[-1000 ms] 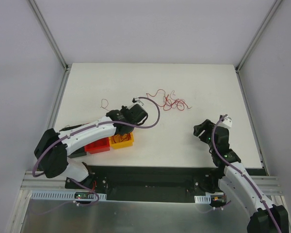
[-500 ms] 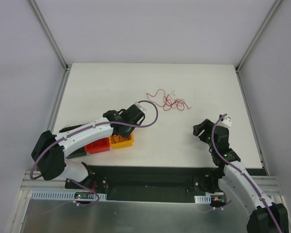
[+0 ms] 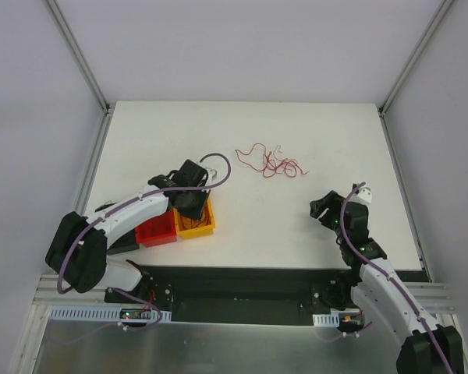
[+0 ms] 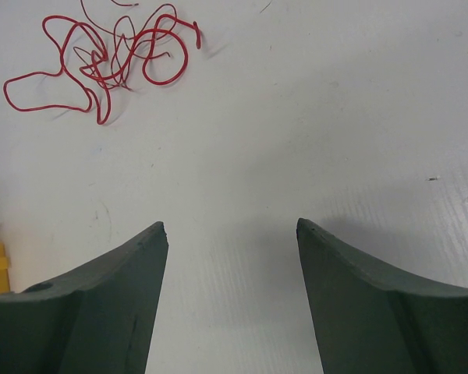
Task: Untangle the cables
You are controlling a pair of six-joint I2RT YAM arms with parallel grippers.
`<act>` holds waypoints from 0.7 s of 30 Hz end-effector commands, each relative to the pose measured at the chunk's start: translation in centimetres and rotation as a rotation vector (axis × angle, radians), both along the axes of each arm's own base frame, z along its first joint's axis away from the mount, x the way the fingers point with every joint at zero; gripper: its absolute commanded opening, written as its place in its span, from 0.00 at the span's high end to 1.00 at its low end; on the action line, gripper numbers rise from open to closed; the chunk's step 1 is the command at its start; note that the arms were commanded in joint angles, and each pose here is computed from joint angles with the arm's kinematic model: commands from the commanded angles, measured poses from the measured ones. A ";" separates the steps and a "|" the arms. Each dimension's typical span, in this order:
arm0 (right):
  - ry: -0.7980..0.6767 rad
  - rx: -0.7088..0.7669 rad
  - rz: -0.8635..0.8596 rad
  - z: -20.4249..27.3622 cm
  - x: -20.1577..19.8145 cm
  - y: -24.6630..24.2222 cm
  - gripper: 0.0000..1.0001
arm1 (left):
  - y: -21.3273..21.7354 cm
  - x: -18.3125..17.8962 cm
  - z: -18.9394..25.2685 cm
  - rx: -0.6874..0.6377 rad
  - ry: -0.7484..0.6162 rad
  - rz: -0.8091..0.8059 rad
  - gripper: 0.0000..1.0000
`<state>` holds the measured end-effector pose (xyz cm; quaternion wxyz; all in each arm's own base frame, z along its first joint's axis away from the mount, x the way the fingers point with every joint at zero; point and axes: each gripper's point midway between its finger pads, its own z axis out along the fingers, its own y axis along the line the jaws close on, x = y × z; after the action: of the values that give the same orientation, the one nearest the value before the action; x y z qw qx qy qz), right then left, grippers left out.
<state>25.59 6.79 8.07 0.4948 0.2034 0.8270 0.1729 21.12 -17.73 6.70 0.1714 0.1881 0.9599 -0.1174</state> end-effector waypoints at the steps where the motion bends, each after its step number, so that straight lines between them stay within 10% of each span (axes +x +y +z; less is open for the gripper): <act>1: -0.045 0.026 0.001 1.3 0.7 0.3 0.30 | -1.7 0.6 -0.2 -0.104 0.027 0.003 1.00; 10: -0.041 0.026 0.003 1.2 0.7 0.3 0.30 | -1.7 1.4 -1.2 -0.092 0.067 0.049 0.98; 21: -0.039 0.006 0.033 1.1 0.9 0.5 0.30 | -0.2 1.3 7.3 -0.131 -0.109 0.060 0.44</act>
<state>25.53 6.99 7.44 0.4824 0.2019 0.8343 0.1747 21.63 -18.47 8.78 0.1813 0.1542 0.9576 -0.1625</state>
